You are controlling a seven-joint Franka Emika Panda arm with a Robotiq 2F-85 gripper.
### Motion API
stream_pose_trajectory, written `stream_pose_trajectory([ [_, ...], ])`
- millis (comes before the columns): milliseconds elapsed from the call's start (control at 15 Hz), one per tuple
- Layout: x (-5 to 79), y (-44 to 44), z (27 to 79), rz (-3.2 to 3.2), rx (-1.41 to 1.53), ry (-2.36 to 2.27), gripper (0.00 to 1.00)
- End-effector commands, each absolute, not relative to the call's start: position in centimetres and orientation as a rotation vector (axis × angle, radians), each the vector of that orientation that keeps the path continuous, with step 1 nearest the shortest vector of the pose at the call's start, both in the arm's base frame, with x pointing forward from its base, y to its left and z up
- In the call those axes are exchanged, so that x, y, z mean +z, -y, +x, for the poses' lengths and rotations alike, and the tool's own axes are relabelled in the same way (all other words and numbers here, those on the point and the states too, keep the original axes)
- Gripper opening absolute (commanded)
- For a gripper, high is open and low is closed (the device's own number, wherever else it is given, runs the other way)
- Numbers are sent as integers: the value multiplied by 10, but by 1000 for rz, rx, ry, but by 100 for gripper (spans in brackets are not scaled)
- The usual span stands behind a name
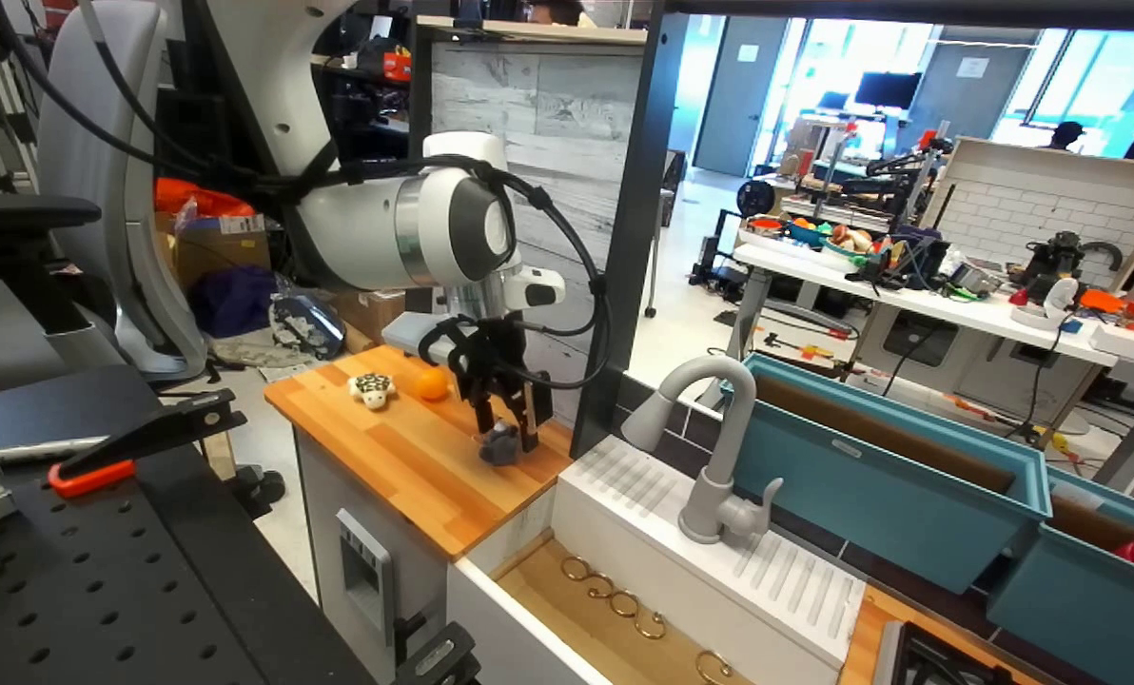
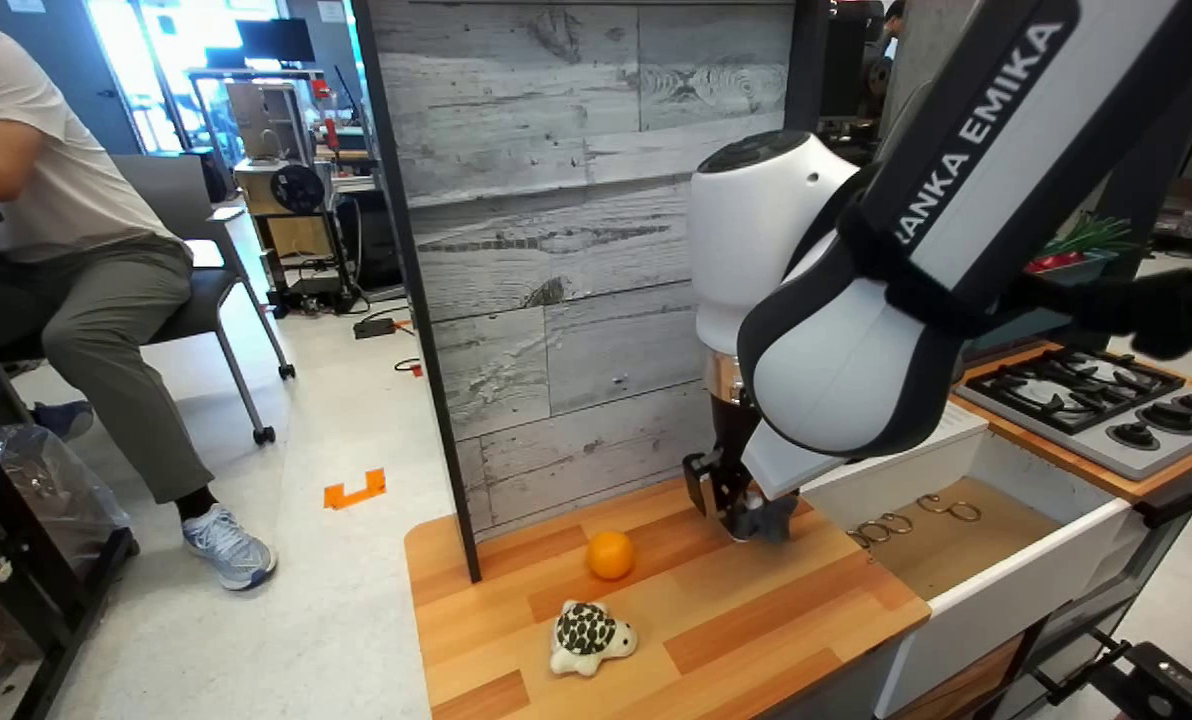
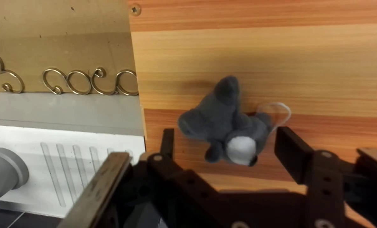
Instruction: Move the grey toy forward
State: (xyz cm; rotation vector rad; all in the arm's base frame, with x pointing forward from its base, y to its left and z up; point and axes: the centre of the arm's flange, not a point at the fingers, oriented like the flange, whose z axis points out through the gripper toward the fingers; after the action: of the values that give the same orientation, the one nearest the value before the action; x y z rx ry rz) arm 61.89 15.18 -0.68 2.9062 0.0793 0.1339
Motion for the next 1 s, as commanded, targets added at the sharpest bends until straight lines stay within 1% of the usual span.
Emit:
stream_pose_trajectory([
  [0, -19, -156, 624, 2888, 90, -87, 49],
  [133, -23, -156, 623, 2884, 80, -81, 36],
  [333, -15, -162, 621, 2889, 70, -63, 12],
  [467, -2, -167, 620, 2904, 59, -43, 1],
  [533, 3, -169, 618, 2913, 57, -33, 0],
  [600, 9, -170, 614, 2922, 53, -29, 3],
  [667, 13, -171, 610, 2934, 51, -25, 1],
  [933, 31, -195, 588, 3001, -10, -69, 3],
])
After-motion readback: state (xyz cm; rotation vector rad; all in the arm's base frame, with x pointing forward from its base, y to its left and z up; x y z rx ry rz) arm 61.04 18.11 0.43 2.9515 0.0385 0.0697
